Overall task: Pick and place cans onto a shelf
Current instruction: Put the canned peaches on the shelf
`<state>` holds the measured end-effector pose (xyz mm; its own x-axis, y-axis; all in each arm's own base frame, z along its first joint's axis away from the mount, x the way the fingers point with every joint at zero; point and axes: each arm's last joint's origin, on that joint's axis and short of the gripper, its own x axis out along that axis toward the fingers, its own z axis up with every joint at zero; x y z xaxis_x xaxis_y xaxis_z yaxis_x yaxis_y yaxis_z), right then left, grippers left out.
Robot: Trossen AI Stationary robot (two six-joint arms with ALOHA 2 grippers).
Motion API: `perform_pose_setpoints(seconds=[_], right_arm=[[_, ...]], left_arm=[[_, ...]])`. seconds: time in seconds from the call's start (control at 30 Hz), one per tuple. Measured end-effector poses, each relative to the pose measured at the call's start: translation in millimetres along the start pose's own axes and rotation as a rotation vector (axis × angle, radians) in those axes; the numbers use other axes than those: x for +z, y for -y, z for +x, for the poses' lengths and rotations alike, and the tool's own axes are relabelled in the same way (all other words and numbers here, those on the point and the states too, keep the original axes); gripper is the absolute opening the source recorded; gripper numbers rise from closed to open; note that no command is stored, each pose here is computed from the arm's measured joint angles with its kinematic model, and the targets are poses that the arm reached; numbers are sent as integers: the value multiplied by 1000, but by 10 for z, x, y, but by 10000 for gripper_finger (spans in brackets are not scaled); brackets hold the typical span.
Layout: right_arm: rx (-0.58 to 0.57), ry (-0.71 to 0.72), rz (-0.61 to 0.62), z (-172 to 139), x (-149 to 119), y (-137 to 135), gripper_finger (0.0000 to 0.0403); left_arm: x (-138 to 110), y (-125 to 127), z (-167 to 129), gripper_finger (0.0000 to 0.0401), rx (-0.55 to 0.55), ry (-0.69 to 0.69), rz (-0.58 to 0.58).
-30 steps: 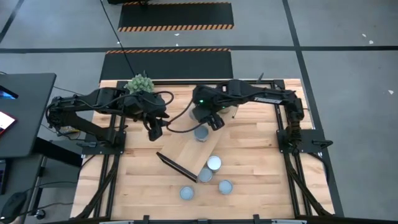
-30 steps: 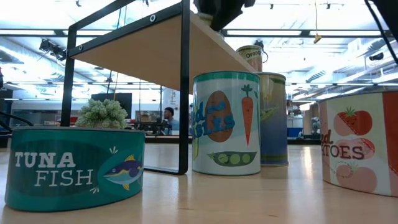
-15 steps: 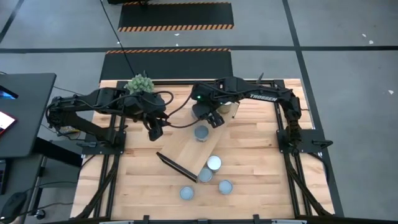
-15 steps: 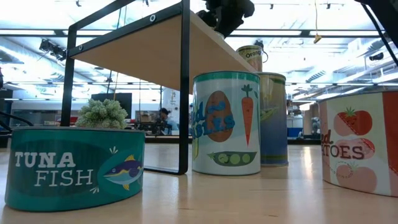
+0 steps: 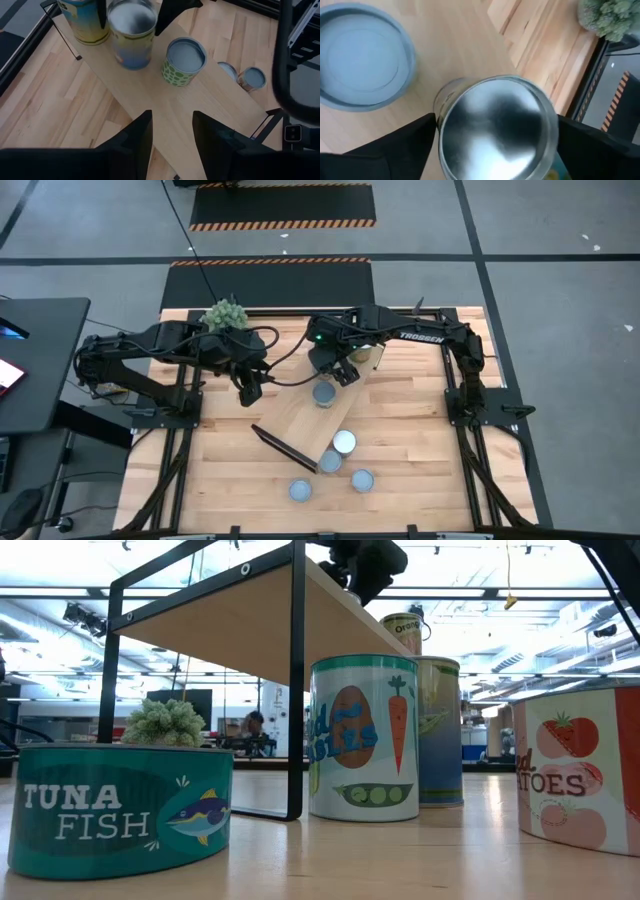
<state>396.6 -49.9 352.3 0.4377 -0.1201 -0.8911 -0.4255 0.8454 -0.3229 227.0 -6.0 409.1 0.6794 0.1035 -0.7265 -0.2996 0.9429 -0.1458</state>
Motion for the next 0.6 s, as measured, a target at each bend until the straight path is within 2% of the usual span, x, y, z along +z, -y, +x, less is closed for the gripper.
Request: perform_pose_setpoints(seconds=[0.33,0.6], right_arm=[[-142,-63,-106,-45,25,16,396],[-202,-38,-94,-51,55,70,396]], left_arm=[[0,0,0,147,0,0,0],[0,0,0,147,0,0,0]])
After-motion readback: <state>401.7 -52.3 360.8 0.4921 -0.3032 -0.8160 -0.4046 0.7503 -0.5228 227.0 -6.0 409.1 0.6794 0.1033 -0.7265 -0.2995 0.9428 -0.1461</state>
